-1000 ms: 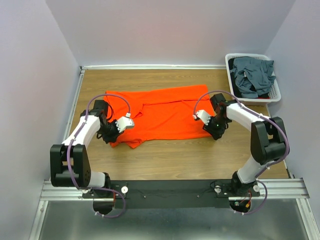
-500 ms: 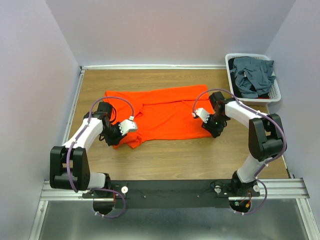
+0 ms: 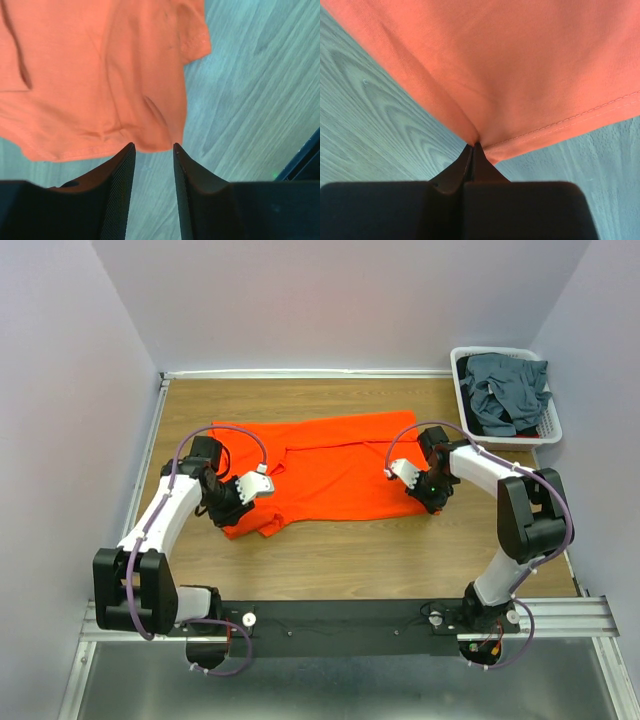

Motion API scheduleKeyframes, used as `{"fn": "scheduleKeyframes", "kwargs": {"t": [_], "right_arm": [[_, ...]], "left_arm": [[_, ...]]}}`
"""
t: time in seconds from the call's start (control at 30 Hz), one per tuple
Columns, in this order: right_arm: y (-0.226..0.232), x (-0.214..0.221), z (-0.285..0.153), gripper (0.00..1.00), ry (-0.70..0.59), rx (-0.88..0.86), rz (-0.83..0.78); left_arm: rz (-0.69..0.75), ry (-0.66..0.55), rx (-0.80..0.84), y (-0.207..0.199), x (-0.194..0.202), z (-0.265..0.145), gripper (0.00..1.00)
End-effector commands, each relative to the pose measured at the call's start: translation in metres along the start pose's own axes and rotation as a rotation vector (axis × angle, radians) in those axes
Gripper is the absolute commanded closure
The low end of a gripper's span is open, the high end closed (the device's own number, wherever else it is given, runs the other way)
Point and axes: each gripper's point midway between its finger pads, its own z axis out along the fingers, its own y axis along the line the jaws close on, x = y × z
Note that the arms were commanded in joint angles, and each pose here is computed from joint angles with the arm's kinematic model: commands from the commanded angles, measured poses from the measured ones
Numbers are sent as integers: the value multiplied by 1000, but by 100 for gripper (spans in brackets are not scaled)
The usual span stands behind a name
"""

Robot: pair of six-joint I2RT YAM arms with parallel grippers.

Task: Fold and stack the t-shirts
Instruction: Fold the tshirt

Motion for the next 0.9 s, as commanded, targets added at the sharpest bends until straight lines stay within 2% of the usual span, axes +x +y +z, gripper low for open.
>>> {"fn": "scheduleKeyframes", "kwargs": {"t": [0.0,0.17,0.37,0.43,0.47,0.53,0.57,0.63,0.67,0.87], "right_arm": [[4,2,2,99,4,0,2],[3,2,0,99,5,6,4],[2,0,-4,100,-2,17,4],[1,0,-6,99,-3,23,0],[0,0,-6,99,0,24,0],[-1,0,-8,99,-1,30,1],[-1,0,-9,99,-2,31,0],[-2,-2,-11,100,-6,33,2],[-2,-3,-13,99,-11,37,0],[-10,-11,-28,100,-33,66,5]], "left_arm": [[2,-25,44,-12,-9,1,55],[-3,18,80,-27,1,17,53],[-24,53,43,-22,11,28,53],[-24,58,34,-19,12,29,56],[-23,58,32,-19,11,29,58],[-20,61,31,-18,11,29,72],[-15,61,26,-16,10,28,82],[-11,68,17,-15,11,26,91],[-8,65,7,-13,10,25,100],[15,36,-3,-7,-4,7,100]]}}
